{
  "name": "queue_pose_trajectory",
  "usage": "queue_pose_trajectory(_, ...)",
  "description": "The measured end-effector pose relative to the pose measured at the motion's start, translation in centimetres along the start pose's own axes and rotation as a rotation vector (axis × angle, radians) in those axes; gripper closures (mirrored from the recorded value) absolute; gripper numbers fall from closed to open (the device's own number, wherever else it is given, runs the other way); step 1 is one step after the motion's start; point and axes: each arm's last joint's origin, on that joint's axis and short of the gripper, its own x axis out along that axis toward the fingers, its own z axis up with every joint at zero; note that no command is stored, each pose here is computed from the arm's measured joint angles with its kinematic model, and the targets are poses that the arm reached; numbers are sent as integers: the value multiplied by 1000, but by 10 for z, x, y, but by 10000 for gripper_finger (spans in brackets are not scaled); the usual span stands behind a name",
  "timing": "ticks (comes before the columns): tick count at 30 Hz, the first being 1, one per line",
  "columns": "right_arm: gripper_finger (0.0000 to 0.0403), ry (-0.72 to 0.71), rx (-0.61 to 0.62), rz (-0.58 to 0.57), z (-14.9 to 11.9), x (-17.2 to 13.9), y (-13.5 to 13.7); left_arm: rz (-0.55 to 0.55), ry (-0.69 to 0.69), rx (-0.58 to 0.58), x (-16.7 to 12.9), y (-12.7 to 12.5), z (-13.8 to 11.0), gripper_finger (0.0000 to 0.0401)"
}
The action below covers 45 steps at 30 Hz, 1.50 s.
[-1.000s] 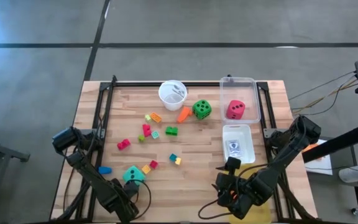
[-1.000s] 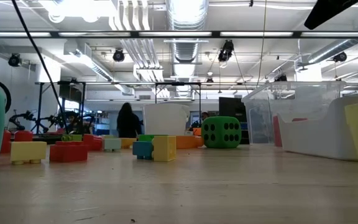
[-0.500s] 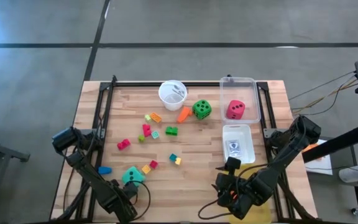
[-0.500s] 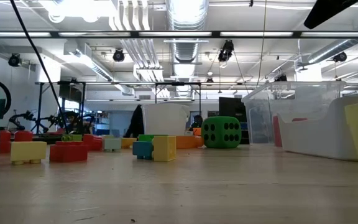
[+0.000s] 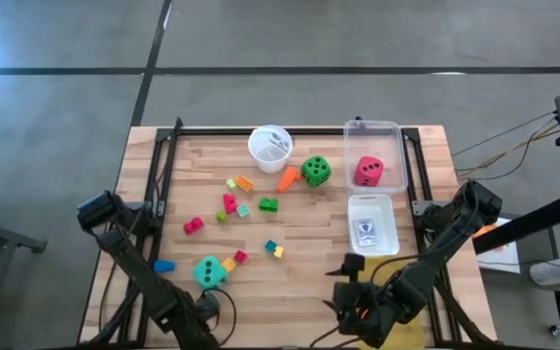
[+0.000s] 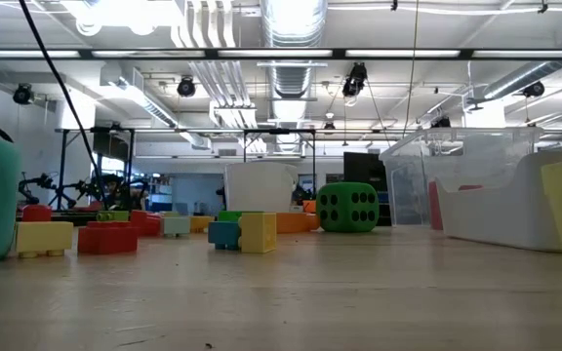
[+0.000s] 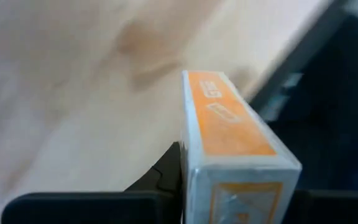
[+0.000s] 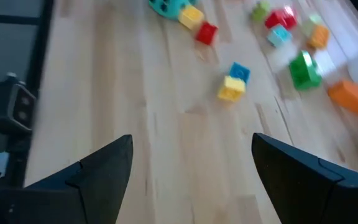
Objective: Pick & Place Toys
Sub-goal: Put the yellow deck of cards into the white bin
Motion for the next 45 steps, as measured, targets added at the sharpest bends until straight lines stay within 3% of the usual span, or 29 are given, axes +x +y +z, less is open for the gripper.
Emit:
queue_pose_trajectory(6, 81, -75, -21, 60, 9, 0, 7, -138, -118, 27, -25, -11, 1, 336)
queue_pose_trajectory(12, 81, -225, 171, 161, 31, 2, 13, -224, -367, 84, -43, -21, 11, 336)
queue_pose_trajectory(15, 81, -274, 240, 196, 37, 5, 13, -271, -484, 187, -46, -29, 18, 336)
queue_pose_trajectory(21, 81, -343, 252, 281, 39, 29, 15, -337, -777, 460, -59, -49, 33, 336)
queue_pose_trajectory(27, 81, -496, 277, 292, 53, 40, 16, -273, -977, 550, -68, -54, 44, 336)
queue_pose_trajectory(36, 81, -584, 229, 224, 66, 48, 18, -294, -1094, 606, -79, -62, 61, 336)
queue_pose_trajectory(45, 81, -642, 210, 176, 76, 47, 16, -319, -1129, 635, -83, -66, 64, 336)
